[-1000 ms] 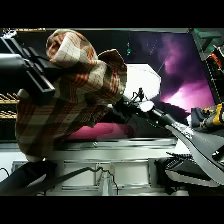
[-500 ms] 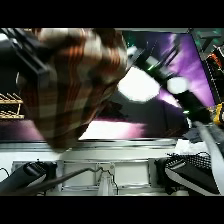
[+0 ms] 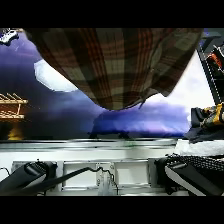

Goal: Fold the clothes and pants, and hang the long-sleeved shirts on hangers.

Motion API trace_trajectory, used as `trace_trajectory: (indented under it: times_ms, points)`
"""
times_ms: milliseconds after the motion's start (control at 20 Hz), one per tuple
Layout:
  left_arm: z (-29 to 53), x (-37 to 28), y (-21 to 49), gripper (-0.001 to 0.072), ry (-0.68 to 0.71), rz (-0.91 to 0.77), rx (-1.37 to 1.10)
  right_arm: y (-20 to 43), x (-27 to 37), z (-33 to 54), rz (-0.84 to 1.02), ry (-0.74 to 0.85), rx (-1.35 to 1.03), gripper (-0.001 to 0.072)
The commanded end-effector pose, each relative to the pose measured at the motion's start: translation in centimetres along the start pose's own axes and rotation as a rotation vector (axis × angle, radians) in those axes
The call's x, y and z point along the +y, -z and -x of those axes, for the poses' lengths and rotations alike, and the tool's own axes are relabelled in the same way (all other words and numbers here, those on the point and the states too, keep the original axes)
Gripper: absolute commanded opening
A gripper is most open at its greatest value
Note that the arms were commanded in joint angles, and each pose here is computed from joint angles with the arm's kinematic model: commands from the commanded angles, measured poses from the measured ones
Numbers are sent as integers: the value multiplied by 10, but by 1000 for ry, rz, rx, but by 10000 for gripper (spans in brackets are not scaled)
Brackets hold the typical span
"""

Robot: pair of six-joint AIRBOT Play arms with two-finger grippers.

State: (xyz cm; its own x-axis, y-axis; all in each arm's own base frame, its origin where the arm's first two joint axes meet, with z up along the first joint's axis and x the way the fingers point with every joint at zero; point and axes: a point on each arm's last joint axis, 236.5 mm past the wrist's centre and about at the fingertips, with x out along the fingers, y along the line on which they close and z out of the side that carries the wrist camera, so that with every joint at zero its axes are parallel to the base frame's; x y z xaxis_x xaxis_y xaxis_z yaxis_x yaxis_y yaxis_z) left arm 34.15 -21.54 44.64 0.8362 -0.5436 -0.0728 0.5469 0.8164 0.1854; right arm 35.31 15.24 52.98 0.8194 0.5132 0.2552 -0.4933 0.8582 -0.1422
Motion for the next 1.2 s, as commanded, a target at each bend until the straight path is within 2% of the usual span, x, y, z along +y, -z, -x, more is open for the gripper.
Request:
trace_trajectory:
  times_ms: [0,200,300,350,400,450,500,650,700,750,800,850,950,1050,1150]
  points:
    - [-25,5,104,20,-4,19,355,75,29,4,23,-149,314,39]
    - [-26,10,235,21,-69,201,649,260,48,30,-279,-196,878,38]
    - [-11,-5,306,24,-83,289,828,337,73,57,-382,-224,1069,37]
    - [1,-20,341,70,-61,316,925,367,90,72,-413,-247,1141,37]
    - [12,-33,367,221,-36,343,1003,394,111,87,-434,-276,1207,37]
    - [24,-42,388,328,-21,358,1071,414,131,100,-442,-305,1254,37]
    - [34,-43,399,355,-23,354,1119,432,150,111,-453,-323,1291,37]
    - [38,-24,387,359,-71,360,1076,459,191,125,-469,-339,1315,36]
    - [35,-17,376,417,-85,376,1024,463,200,124,-468,-341,1302,36]
    - [28,-12,362,572,-91,402,953,464,205,121,-469,-337,1287,36]
    - [20,-12,352,606,-85,435,895,463,208,117,-466,-334,1266,36]
    - [12,-12,349,608,-76,459,864,461,208,111,-465,-328,1241,36]
    - [2,-26,359,681,-19,486,887,460,205,102,-464,-310,1205,36]
    - [-12,-56,365,685,96,566,904,460,201,99,-451,-298,1191,36]
    - [-26,-68,368,686,139,626,911,461,199,99,-440,-296,1192,37]
